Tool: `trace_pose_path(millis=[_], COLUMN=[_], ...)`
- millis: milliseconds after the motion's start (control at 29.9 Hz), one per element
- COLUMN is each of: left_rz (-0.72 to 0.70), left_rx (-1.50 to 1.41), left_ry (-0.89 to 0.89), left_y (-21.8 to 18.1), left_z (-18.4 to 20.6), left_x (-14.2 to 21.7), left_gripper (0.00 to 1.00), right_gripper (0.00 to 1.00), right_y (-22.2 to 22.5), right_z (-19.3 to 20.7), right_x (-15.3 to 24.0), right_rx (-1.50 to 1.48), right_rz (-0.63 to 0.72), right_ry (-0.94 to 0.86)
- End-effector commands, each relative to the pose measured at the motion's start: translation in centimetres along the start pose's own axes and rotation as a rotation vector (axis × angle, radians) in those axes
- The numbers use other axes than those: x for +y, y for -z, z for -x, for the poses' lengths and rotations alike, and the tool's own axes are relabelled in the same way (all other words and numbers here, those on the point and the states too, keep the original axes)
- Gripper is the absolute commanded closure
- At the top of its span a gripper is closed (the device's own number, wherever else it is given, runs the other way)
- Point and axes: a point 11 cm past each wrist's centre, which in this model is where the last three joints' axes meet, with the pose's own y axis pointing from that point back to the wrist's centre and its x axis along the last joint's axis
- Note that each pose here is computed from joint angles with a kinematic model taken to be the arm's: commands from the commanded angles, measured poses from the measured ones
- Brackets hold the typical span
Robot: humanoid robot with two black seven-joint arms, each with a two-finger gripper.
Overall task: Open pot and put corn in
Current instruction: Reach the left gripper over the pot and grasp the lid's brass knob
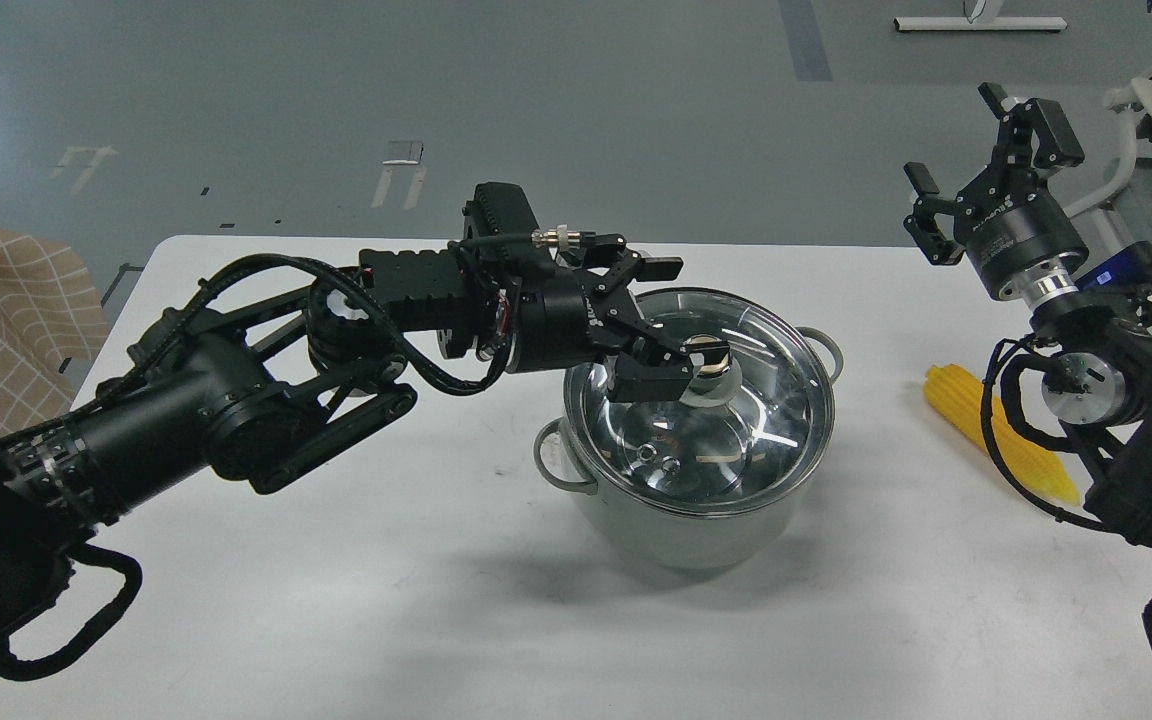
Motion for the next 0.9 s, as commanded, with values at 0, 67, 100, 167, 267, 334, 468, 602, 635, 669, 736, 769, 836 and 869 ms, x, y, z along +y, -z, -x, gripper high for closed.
trace_pose_path(millis=[0, 67, 100, 167, 267, 334, 468, 602, 635, 669, 736, 769, 836, 869], left_rz=[0.019, 0.032, 0.033, 0.035, 0.035, 0.033, 0.035, 0.035, 0.038, 0.038, 0.036, 0.036, 0.036, 0.036], left_rx=[0.009, 0.011, 0.012, 0.018, 0.031, 0.029, 0.03, 0.034, 0.034, 0.036, 0.036, 0.036, 0.036, 0.036], left_ry=[0.026, 0.02, 0.02, 0.023, 0.023, 0.014, 0.014, 0.016, 0.015, 0.015, 0.017, 0.016, 0.016, 0.016], left_y=[-0.7, -1.2, -1.2, -1.3, -1.5, -1.4, -1.5, -1.5, -1.6, -1.6, -1.6, -1.6, -1.6, -1.6], left_z=[1.2, 1.2, 1.2, 1.5, 2.1, 2.0, 2.1, 2.3, 2.3, 2.4, 2.4, 2.4, 2.4, 2.4], left_x=[-0.9, -1.4, -1.4, -1.5, -1.4, -1.4, -1.4, -1.4, -1.4, -1.4, -1.4, -1.4, -1.4, -1.4], left_gripper=[0.02, 0.03, 0.03, 0.04, 0.05, 0.06, 0.16, 0.45, 0.47, 0.48, 0.53, 0.57, 0.73, 0.8], right_gripper=[0.0, 0.0, 0.0, 0.0, 0.0, 0.0, 0.0, 0.0, 0.0, 0.0, 0.0, 0.0, 0.0, 0.0], right_y=[0.0, 0.0, 0.0, 0.0, 0.0, 0.0, -0.2, -0.1, -0.1, -0.1, -0.1, -0.1, -0.1, -0.1], right_z=[0.0, -0.1, -0.1, -0.1, -0.1, -0.1, -0.2, -0.3, -0.3, -0.3, -0.2, -0.3, -0.3, -0.3], right_x=[0.0, 0.1, 0.1, 0.1, 0.1, 0.1, 0.2, 0.3, 0.3, 0.3, 0.2, 0.3, 0.3, 0.3], right_rx=[0.0, 0.0, 0.0, 0.0, 0.0, 0.001, 0.001, 0.002, 0.001, 0.001, 0.0, 0.003, 0.003, 0.003], right_rz=[0.0, 0.001, 0.001, 0.001, 0.001, 0.001, 0.004, 0.004, 0.003, 0.003, 0.003, 0.003, 0.003, 0.003], right_ry=[0.0, -0.001, -0.001, -0.001, -0.001, -0.002, -0.006, -0.007, -0.007, -0.007, -0.007, -0.007, -0.008, -0.008])
